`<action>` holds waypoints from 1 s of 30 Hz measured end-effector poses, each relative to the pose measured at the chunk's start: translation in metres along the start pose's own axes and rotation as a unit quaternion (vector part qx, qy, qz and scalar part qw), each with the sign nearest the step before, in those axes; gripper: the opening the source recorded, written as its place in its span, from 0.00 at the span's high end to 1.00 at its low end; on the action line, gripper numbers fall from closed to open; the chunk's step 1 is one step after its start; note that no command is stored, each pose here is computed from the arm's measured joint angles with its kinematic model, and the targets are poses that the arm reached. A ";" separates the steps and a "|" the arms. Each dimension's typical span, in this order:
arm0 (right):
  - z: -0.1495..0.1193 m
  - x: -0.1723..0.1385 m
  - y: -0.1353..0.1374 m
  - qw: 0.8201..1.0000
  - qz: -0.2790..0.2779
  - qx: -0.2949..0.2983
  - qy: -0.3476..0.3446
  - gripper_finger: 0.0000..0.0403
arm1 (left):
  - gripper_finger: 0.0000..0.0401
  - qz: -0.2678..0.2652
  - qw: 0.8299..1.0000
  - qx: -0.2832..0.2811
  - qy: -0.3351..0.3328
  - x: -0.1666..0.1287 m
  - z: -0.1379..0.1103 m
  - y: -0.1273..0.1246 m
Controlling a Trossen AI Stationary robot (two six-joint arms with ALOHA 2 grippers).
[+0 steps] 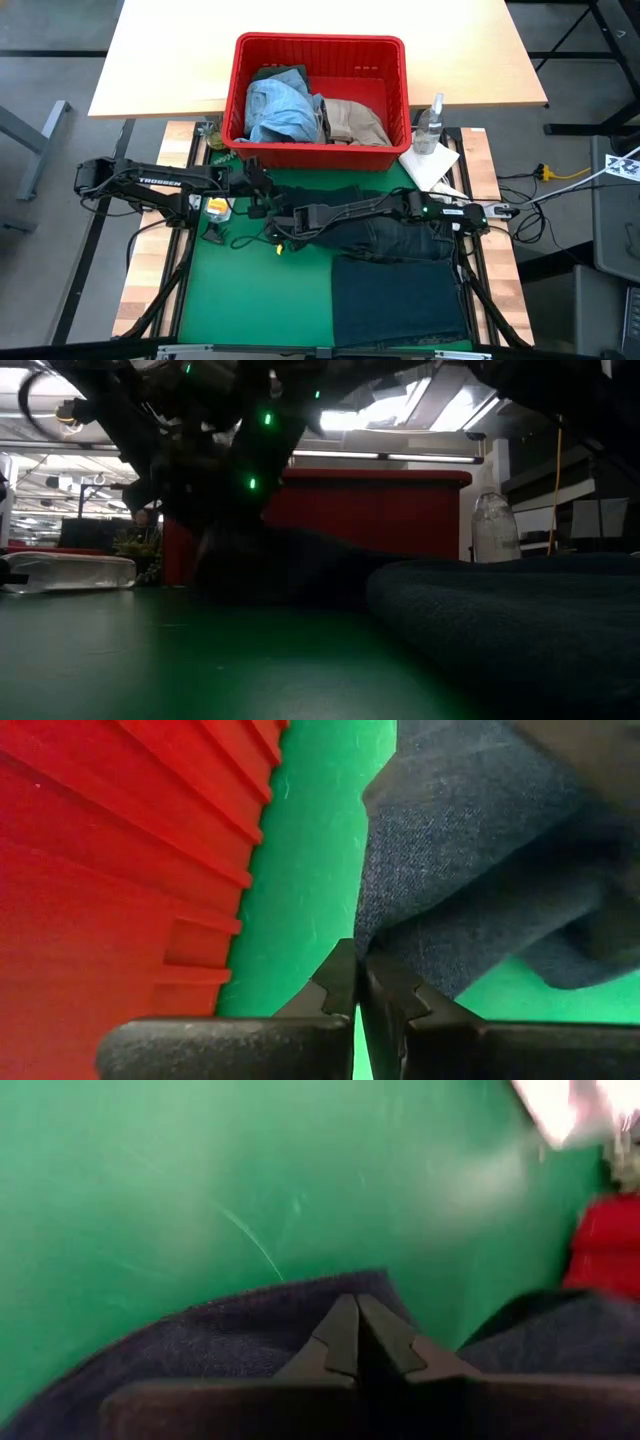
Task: Fold laundry
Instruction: Fold the dark blue jeans
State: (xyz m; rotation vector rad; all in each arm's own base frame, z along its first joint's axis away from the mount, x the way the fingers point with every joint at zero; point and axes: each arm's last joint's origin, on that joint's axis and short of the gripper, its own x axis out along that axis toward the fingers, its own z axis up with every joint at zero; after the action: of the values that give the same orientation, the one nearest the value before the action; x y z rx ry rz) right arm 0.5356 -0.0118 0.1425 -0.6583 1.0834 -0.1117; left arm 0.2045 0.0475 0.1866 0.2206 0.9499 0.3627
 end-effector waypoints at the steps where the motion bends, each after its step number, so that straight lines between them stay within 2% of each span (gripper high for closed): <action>1: -0.002 0.004 0.002 1.000 -0.012 0.009 0.013 1.00 | 1.00 0.000 1.000 0.000 0.001 0.000 0.000 0.000; 5: -0.006 0.005 0.000 0.998 -0.044 0.031 0.045 1.00 | 1.00 0.000 1.000 0.000 0.000 0.000 0.000 0.000; 8: -0.008 0.006 -0.002 0.998 -0.040 0.035 0.044 1.00 | 1.00 0.000 1.000 0.000 0.000 0.000 0.000 0.000; 15: -0.011 0.021 0.002 0.996 0.083 0.029 -0.006 1.00 | 1.00 0.007 1.000 0.010 0.023 0.000 -0.004 0.000; 19: -0.010 0.020 0.003 0.995 0.100 0.009 -0.014 1.00 | 1.00 0.007 1.000 0.010 0.023 0.000 -0.004 0.000; 23: -0.005 0.016 0.009 0.984 0.170 -0.012 -0.058 1.00 | 1.00 0.005 0.999 0.022 0.023 0.000 -0.004 0.000; 30: 0.006 0.006 0.031 0.961 0.230 -0.100 -0.116 1.00 | 1.00 0.007 0.999 0.035 0.023 0.000 -0.004 0.000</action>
State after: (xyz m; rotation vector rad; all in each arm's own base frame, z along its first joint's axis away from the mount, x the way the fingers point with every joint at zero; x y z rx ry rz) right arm 0.5363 0.0128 0.1227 -0.5664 1.0008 0.4721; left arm 0.2011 0.0473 0.1841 0.2830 1.0069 0.3489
